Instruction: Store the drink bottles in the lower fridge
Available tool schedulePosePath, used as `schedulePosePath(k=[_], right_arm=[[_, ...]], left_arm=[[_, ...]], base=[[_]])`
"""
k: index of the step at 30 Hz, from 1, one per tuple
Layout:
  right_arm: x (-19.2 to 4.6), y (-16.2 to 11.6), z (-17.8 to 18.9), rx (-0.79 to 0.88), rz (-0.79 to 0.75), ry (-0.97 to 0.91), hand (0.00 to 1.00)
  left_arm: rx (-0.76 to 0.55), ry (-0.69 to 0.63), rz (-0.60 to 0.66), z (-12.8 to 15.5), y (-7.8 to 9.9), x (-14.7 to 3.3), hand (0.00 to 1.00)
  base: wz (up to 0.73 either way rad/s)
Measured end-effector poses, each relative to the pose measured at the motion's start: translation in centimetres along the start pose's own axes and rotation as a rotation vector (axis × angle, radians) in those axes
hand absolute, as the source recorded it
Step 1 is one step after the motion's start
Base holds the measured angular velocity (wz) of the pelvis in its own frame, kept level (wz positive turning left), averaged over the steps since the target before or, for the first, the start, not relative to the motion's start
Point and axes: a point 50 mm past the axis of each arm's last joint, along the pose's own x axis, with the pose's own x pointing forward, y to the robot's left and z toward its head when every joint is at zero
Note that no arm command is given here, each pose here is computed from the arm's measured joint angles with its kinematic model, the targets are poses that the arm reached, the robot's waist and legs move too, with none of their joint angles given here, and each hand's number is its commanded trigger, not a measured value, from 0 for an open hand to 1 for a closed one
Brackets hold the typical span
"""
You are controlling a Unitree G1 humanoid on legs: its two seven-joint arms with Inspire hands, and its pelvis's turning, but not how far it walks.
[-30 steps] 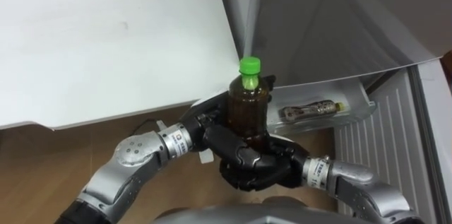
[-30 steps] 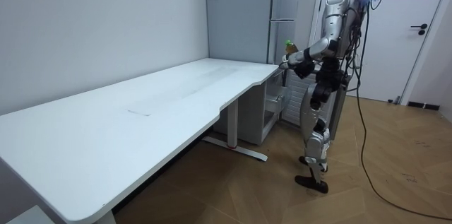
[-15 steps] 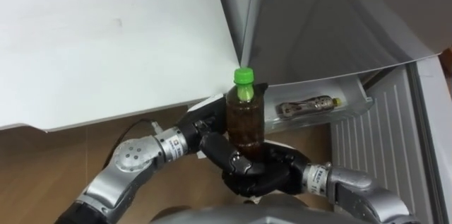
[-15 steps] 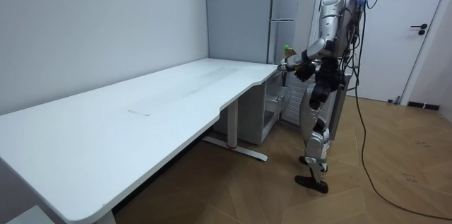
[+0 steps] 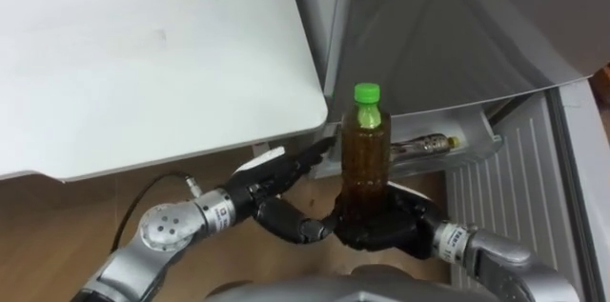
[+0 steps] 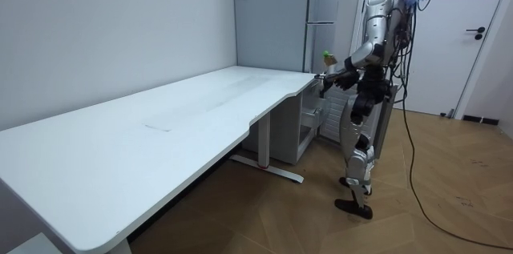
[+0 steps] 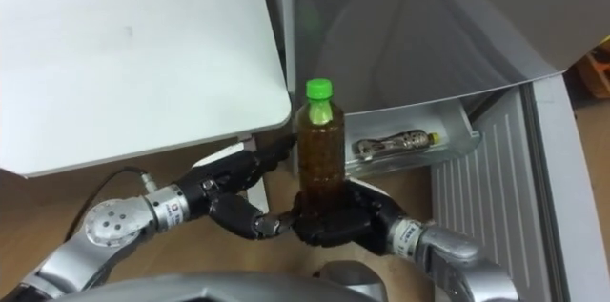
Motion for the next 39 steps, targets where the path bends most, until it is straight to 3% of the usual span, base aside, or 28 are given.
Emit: schedulePosePath(k=[6,22,26,32,39], right_arm=[[-1.0,-1.2,-0.2,0.148,-0.080,-0.116,1.00],[-1.5,-1.9,-1.0,0.187,-0.147,-0.108,1.00],[-1.6,-2.4,-1.6,0.281,-0.205,-0.131,1.00],[-1.5,-4.4,-1.6,0.364,-0.368,-0.132,1.00],[0.5,-6.3,1.8,0.532,-0.468,-0.298,1.00]], left_arm=[[0.034,0.164,-0.005,-2.9,-0.3,-1.0,0.00],[0.056,0.253,0.026,-4.6,-0.5,-2.0,0.00],[0.031,0.266,0.036,-5.2,-1.0,-2.3,0.00],[-0.033,0.332,0.126,-7.1,-0.5,-2.8,0.00],[-0.128,0.428,0.255,-9.5,0.9,-2.9,0.00]], base=[[0.00],[0.00],[0.00],[-0.02],[-0.02]])
